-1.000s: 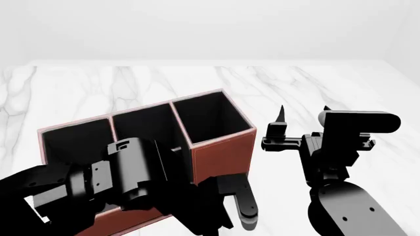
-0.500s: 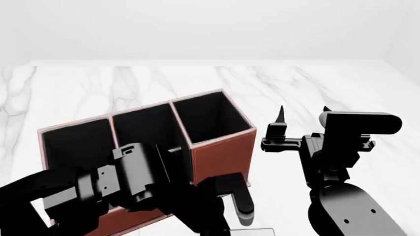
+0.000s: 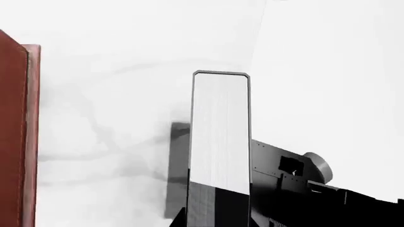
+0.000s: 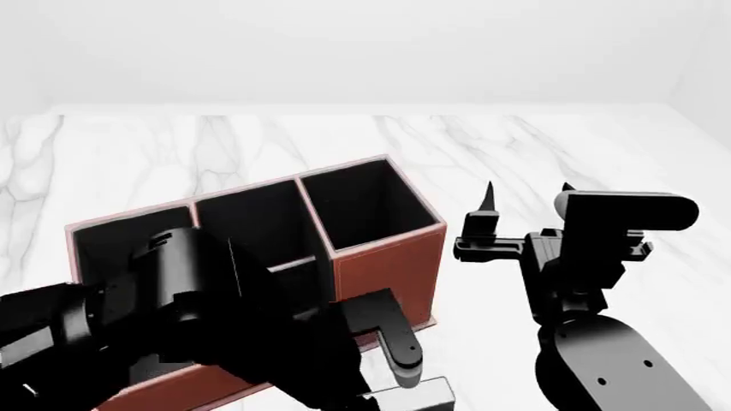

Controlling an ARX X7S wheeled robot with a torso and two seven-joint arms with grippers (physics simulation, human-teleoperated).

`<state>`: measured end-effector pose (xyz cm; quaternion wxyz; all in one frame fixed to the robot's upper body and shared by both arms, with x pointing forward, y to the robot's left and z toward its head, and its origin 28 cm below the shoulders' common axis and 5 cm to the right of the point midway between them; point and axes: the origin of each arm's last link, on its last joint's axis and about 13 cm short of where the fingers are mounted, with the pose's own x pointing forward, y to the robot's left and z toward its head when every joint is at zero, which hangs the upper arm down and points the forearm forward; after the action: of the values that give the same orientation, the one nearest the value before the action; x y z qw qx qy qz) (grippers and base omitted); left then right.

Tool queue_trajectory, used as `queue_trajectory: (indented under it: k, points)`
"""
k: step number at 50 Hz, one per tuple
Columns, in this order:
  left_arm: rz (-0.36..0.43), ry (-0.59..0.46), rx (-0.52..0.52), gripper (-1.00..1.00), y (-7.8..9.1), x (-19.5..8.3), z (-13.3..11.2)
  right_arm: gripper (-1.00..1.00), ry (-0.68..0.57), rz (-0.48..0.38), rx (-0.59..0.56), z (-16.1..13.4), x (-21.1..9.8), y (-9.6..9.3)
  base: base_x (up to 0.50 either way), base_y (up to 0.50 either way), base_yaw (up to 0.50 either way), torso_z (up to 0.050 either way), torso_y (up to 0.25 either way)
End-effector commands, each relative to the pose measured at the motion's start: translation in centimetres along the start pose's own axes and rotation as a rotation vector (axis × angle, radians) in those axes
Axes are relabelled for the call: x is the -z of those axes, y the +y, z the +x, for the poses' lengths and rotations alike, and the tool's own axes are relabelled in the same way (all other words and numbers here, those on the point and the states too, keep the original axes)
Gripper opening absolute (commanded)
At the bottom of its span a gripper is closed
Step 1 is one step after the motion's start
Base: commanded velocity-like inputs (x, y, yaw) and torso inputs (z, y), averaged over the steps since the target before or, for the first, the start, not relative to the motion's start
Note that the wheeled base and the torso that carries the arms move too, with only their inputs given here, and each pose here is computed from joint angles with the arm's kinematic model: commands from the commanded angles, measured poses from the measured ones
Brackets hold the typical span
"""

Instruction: Pick up the book and place it in the left compartment of the caddy.

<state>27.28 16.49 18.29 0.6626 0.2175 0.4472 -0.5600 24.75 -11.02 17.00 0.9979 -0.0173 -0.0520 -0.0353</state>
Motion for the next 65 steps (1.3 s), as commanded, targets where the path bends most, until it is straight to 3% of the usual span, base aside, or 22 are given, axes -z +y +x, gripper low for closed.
queue_trajectory:
  k: [1,11,13,24,33,36,37,41,43,44,47,49,51,52,56,57,59,65]
  points:
    - [-0.007,0.016,-0.053,-1.0,-3.7,0.8,-4.8,1.0,0.0,-0.004,0.006,0.1,-0.1,0.0,0.0,0.0,0.0,0.0,0.0]
    - [-0.041,0.003,-0.14,-1.0,-5.6,0.7,-8.0,1.0,-0.001,-0.003,0.007,0.1,-0.1,0.0,0.0,0.0,0.0,0.0,0.0]
    - [-0.055,-0.044,-0.2,-1.0,-6.3,0.3,-9.4,1.0,0.0,-0.005,0.01,0.2,-0.1,-0.1,0.0,0.0,0.0,0.0,0.005]
    - [-0.078,-0.151,-0.271,-1.0,-7.7,-0.5,-13.4,1.0,0.002,-0.013,0.02,0.3,-0.2,0.0,0.0,0.0,0.0,0.0,0.0]
    - [-0.099,-0.15,-0.299,-1.0,-8.9,-0.7,-15.8,1.0,0.005,-0.014,0.028,0.4,-0.1,-0.1,0.0,0.0,0.0,0.0,0.001]
    - [-0.129,-0.151,-0.355,-1.0,-9.5,-0.4,-16.4,1.0,0.007,-0.014,0.031,0.3,-0.1,-0.2,0.0,0.0,0.0,0.0,0.0]
    - [-0.187,-0.139,-0.412,-1.0,-9.6,-0.2,-16.7,1.0,0.006,-0.016,0.034,0.3,-0.1,-0.2,0.0,0.0,0.0,0.0,0.0]
    - [-0.284,-0.129,-0.568,-1.0,-10.4,-0.1,-17.6,1.0,0.005,-0.013,0.035,0.4,-0.1,-0.3,0.0,0.0,0.0,0.0,0.003]
    - [-0.284,-0.129,-0.568,-1.0,-10.5,-0.1,-17.6,1.0,0.005,-0.013,0.035,0.4,-0.1,-0.3,0.0,0.0,0.0,0.0,0.0]
    - [-0.334,-0.17,-0.613,-1.0,-11.1,-0.2,-18.1,1.0,0.008,-0.014,0.036,0.4,0.0,-0.3,0.0,0.0,0.0,0.0,0.0]
    - [-0.352,-0.201,-0.625,-1.0,-11.9,-0.1,-18.5,1.0,0.006,-0.014,0.037,0.3,-0.1,-0.3,0.0,0.0,0.0,0.0,0.0]
    - [-0.391,-0.208,-0.687,-1.0,-12.7,0.1,-19.0,1.0,0.005,-0.015,0.037,0.3,-0.1,-0.3,0.0,0.0,0.0,0.0,0.0]
    - [-0.458,-0.24,-0.72,-1.0,-13.4,0.0,-19.7,1.0,0.002,-0.016,0.037,0.3,-0.2,-0.3,0.0,0.0,0.0,0.0,0.005]
    - [-0.531,-0.235,-0.734,-1.0,-13.6,-0.1,-20.0,1.0,0.001,-0.015,0.036,0.3,-0.3,-0.3,0.0,0.0,0.0,0.0,0.0]
    - [-0.662,-0.309,-0.833,-1.0,-13.2,-0.7,-21.3,1.0,0.002,-0.014,0.03,0.2,-0.1,-0.2,0.0,0.0,0.0,0.0,0.0]
    - [-0.664,-0.329,-0.853,-1.0,-13.1,-0.8,-21.4,1.0,0.003,-0.014,0.03,0.2,-0.1,-0.2,0.0,0.0,0.0,0.0,0.0]
    - [-0.775,-0.381,-0.946,-1.0,-13.0,-1.0,-21.7,1.0,0.004,-0.015,0.032,0.2,-0.2,-0.2,0.0,0.0,0.0,0.0,0.0]
    - [-0.855,-0.387,-0.941,-1.0,-12.6,-1.7,-21.5,1.0,0.006,-0.013,0.03,0.3,-0.1,-0.2,0.0,0.0,0.0,0.0,0.002]
